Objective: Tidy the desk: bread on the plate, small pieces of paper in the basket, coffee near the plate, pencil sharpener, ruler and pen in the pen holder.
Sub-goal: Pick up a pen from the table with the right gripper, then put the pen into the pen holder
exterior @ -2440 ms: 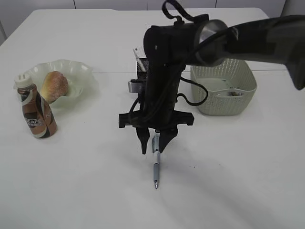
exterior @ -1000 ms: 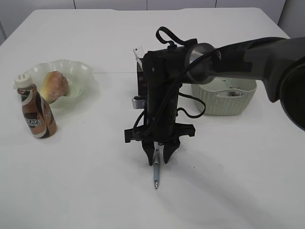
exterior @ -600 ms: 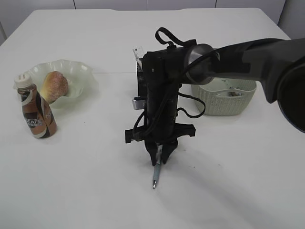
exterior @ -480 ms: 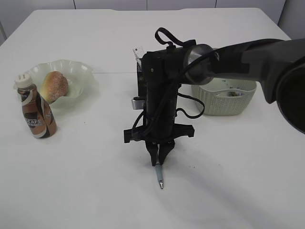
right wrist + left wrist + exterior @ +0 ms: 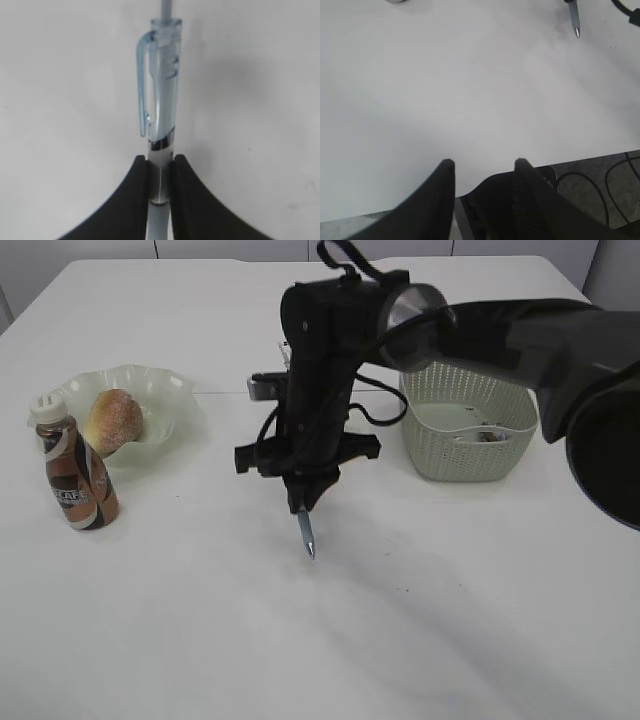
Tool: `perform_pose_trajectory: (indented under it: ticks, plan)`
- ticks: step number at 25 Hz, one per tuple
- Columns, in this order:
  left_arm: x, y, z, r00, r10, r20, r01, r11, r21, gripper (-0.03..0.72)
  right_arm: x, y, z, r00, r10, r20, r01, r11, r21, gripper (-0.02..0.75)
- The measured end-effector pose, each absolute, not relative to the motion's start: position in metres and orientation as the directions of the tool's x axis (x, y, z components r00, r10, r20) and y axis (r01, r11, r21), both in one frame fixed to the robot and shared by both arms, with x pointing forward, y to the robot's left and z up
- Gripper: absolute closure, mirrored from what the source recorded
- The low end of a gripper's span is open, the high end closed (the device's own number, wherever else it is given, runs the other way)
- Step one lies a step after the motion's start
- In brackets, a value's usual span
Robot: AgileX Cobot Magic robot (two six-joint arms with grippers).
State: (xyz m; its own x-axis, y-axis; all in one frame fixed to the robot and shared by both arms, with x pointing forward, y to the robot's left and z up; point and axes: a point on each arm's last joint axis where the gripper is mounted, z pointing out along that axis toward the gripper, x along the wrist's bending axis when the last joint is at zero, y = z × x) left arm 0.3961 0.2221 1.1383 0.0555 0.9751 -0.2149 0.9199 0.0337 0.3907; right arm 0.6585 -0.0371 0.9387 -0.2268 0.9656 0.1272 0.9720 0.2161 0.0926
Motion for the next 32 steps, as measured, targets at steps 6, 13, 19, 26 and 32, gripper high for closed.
perform_pose_trajectory:
  ticks: [6, 13, 19, 26, 32]
  plan:
    - [0.397, 0.224, 1.138, 0.054, 0.980, -0.189, 0.915, 0.028, 0.403, 0.398, 0.661, -0.045, 1.005, -0.310, 0.948, 0.071, 0.919, 0.280, 0.277, 0.675]
    - [0.397, 0.225, 1.138, 0.054, 0.981, -0.185, 0.914, 0.026, 0.405, 0.398, 0.647, -0.061, 1.062, -0.414, 0.910, -0.025, 0.819, 0.385, 0.425, 0.675]
    - [0.398, 0.227, 1.138, 0.052, 0.985, -0.164, 0.910, 0.021, 0.414, 0.398, 0.623, -0.082, 1.048, -0.463, 0.879, -0.110, 0.711, 0.443, 0.546, 0.676]
    - [0.400, 0.230, 1.139, 0.048, 0.991, -0.123, 0.901, 0.010, 0.433, 0.398, 0.557, -0.111, 1.006, -0.557, 0.825, -0.099, 0.433, 0.390, 0.813, 0.676]
    - [0.400, 0.230, 1.139, 0.048, 0.991, -0.121, 0.900, 0.009, 0.436, 0.398, 0.548, -0.113, 1.004, -0.582, 0.808, -0.090, 0.268, 0.295, 0.917, 0.676]
